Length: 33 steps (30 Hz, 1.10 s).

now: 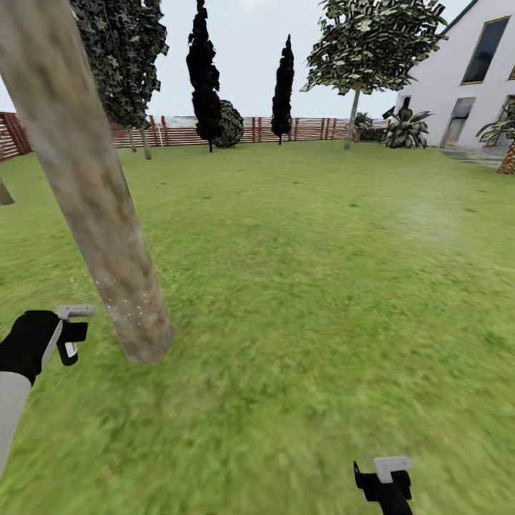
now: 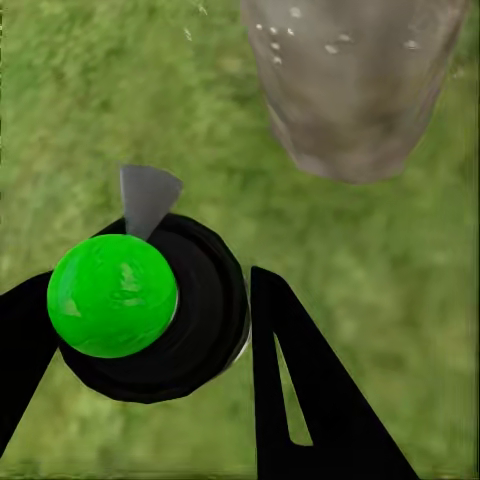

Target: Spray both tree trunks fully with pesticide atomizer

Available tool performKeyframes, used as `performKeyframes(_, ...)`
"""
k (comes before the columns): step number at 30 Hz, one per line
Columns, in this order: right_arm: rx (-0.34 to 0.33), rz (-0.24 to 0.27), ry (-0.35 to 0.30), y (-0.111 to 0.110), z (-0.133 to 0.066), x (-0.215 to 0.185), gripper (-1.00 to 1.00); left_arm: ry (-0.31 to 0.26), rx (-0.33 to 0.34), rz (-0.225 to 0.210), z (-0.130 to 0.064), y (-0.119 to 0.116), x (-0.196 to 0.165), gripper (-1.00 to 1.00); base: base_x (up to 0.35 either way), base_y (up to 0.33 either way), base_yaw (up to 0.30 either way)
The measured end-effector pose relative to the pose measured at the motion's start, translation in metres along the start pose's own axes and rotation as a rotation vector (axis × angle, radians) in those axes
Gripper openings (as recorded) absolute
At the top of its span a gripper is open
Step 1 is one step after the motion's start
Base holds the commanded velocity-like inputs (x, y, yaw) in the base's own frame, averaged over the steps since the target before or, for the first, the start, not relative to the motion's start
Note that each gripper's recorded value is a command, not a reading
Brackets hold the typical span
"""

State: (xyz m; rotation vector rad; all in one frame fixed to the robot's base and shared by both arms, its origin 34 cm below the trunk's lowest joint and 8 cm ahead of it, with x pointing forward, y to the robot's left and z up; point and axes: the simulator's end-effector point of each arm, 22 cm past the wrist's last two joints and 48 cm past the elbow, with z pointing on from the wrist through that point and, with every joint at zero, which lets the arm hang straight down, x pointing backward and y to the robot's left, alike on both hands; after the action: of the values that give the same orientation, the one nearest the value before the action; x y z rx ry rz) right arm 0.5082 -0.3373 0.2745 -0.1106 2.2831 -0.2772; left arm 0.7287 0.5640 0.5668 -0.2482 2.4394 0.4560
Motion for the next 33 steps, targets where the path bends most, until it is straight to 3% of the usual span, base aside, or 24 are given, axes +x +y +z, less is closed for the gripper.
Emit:
performKeyframes(6, -0.001, 0.001, 0.000, 0.001, 0.000, 0.000, 1.00, 0.016, 0.009, 0.001, 0.003, -0.007, 0.007, -1.00, 0.005, -0.273, 0.252)
performKeyframes(18, 0.000, 0.000, -0.001, 0.000, 0.000, 0.000, 1.00, 0.040, 0.019, 0.006, 0.007, -0.016, 0.017, -1.00, 0.099, -0.268, 0.009)
performKeyframes(23, -0.001, 0.000, 0.000, 0.001, 0.000, 0.000, 1.00, 0.075, 0.024, 0.007, 0.013, -0.017, 0.033, -1.00, 0.001, -0.270, 0.015)
performKeyframes(33, -0.002, 0.001, 0.000, 0.002, 0.000, 0.000, 1.00, 0.077, 0.023, 0.007, 0.014, -0.017, 0.033, -1.00, 0.000, -0.270, 0.235)
